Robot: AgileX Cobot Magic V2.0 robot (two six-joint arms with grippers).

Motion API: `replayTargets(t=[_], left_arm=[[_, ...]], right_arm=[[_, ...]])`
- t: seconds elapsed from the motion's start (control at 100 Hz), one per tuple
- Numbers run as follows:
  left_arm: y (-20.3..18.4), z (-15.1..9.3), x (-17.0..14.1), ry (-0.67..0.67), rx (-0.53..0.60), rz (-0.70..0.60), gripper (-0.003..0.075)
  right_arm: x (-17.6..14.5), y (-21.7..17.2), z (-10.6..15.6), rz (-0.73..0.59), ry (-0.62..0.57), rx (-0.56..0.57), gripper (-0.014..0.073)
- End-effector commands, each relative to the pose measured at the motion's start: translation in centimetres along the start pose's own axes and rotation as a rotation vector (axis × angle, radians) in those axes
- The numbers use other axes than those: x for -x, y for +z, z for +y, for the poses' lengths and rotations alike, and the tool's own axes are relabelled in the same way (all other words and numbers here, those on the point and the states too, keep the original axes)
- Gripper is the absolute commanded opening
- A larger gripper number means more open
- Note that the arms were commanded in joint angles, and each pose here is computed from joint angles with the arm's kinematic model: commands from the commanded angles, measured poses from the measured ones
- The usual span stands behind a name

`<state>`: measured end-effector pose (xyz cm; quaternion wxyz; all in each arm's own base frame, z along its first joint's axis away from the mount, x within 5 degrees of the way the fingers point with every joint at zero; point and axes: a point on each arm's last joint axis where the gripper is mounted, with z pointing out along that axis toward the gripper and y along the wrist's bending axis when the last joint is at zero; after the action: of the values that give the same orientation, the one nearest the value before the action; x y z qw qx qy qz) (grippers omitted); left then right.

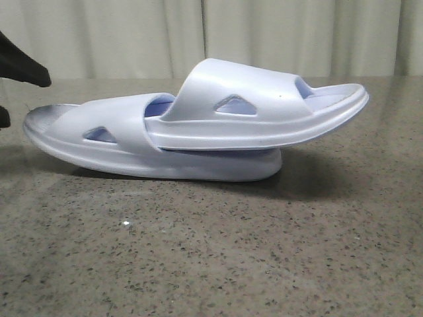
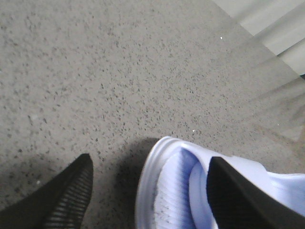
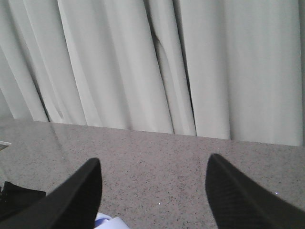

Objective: Insert blue slippers together front up
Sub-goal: 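Lower the nested slippers onto the table with the left gripper, then open the left gripper and pull it away from the slippers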

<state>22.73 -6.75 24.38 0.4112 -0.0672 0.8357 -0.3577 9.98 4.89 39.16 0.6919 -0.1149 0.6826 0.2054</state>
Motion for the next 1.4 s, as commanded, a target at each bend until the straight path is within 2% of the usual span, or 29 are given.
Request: replayTargets(t=[0.0,0.31,0.43,0.61,0.83,1.12,1.32,1.39], left_arm=[[-1.2,-1.9,1.6,0.049,-0.068,-0.097,0.0447],[-6.7,-5.9,3.0,0.327,-0.149,-0.31,0.0447],[-9.8,-7.1,2.9,0.444,-0.123,-0.414,0.0447],[-13.4,-7.7,1.7,0.53,-0.085,-0.536,0.0447],[-15.4,-6.4,-1.3,0.575,-0.037,-0.601,0.0447],[-15.1,-2.9,-5.9,0.608,0.02,-0.579,0.0447],[-14.4,-1.0,-8.2,0.598,0.032,-0.552,0.0447],[-14.2,-0.8,-8.4,0.595,0.035,-0.543,0.0447]], right_arm=[[1.6,-0.3,0.1,-0.088,-0.02,0.001,0.0404],[1.5,-0.3,-0.1,-0.08,-0.17,-0.03,0.0404],[1.2,-0.3,-0.3,-0.048,-0.204,-0.044,0.0404],[0.7,-0.9,-0.4,-0.052,-0.245,-0.053,0.0404],[-1.1,-3.0,-1.0,-0.072,-0.273,-0.104,0.0404],[-5.0,-6.9,-1.8,-0.053,-0.286,-0.178,0.0404],[-8.6,-8.9,-2.5,0.049,-0.262,-0.223,0.0404],[-8.7,-9.2,-2.4,0.004,-0.267,-0.217,0.0404]])
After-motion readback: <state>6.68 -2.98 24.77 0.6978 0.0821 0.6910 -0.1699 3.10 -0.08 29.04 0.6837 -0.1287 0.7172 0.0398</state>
